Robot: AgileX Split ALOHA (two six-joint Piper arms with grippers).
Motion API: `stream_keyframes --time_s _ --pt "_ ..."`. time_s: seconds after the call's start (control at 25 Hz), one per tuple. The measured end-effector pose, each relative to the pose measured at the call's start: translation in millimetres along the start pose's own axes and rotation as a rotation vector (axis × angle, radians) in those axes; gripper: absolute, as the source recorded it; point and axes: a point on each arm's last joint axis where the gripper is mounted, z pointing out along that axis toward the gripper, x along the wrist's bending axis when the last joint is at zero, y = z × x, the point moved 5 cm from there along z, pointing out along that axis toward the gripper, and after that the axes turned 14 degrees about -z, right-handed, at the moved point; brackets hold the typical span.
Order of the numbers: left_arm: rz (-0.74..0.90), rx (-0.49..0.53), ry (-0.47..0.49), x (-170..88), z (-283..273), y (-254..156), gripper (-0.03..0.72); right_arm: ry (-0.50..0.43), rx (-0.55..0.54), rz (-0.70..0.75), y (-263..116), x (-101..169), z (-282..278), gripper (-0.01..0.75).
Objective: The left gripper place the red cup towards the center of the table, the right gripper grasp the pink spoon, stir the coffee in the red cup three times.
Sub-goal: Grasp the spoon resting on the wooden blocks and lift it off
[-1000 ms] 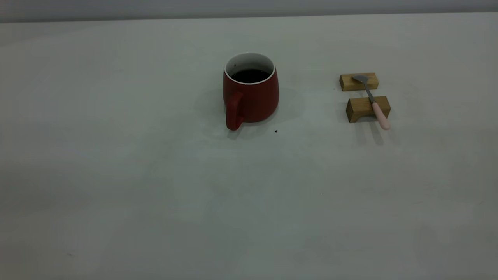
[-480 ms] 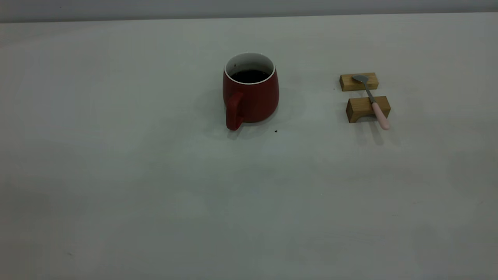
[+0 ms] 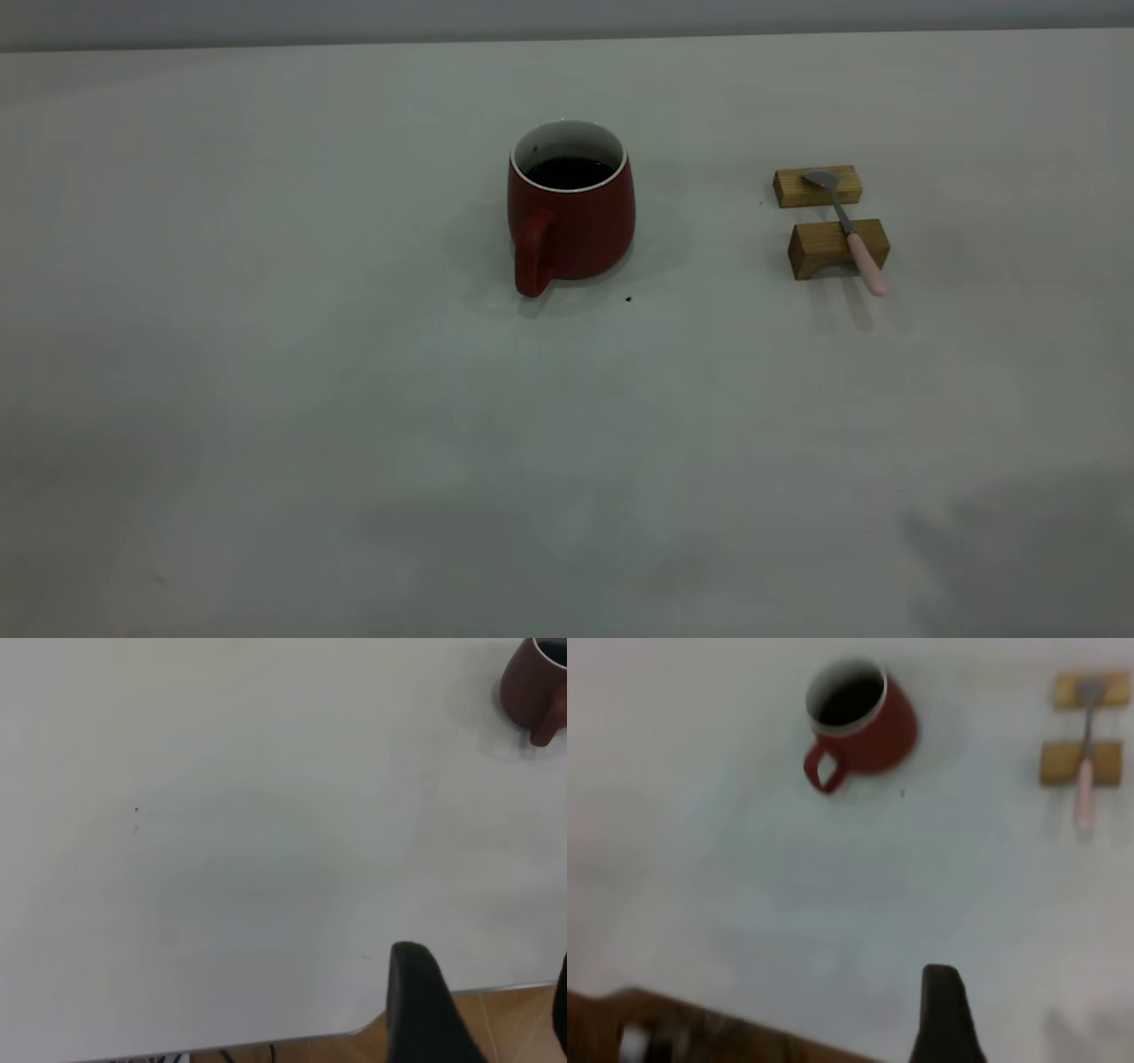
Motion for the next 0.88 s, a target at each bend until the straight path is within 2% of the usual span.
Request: stream_keyframes --time_s 0.28,0.44,0.64,0.76,0.88 --pt "0.000 0.000 0.000 0 0 0 0.436 0.054 0.282 0.026 20 -34 102 0.582" --pt "0.000 0.000 0.000 0 0 0 0.436 0.081 0.435 -0.023 16 -42 174 0.582" --pt "0.000 -0.001 0.000 0 0 0 0.436 0.096 0.602 0.020 5 -60 239 0.582" --pt "0.000 -0.001 0.000 0 0 0 0.436 0.078 0.611 0.011 11 -68 253 0.582" --pt "0.000 -0.001 0.000 0 0 0 0.436 0.043 0.575 0.022 20 -73 258 0.582"
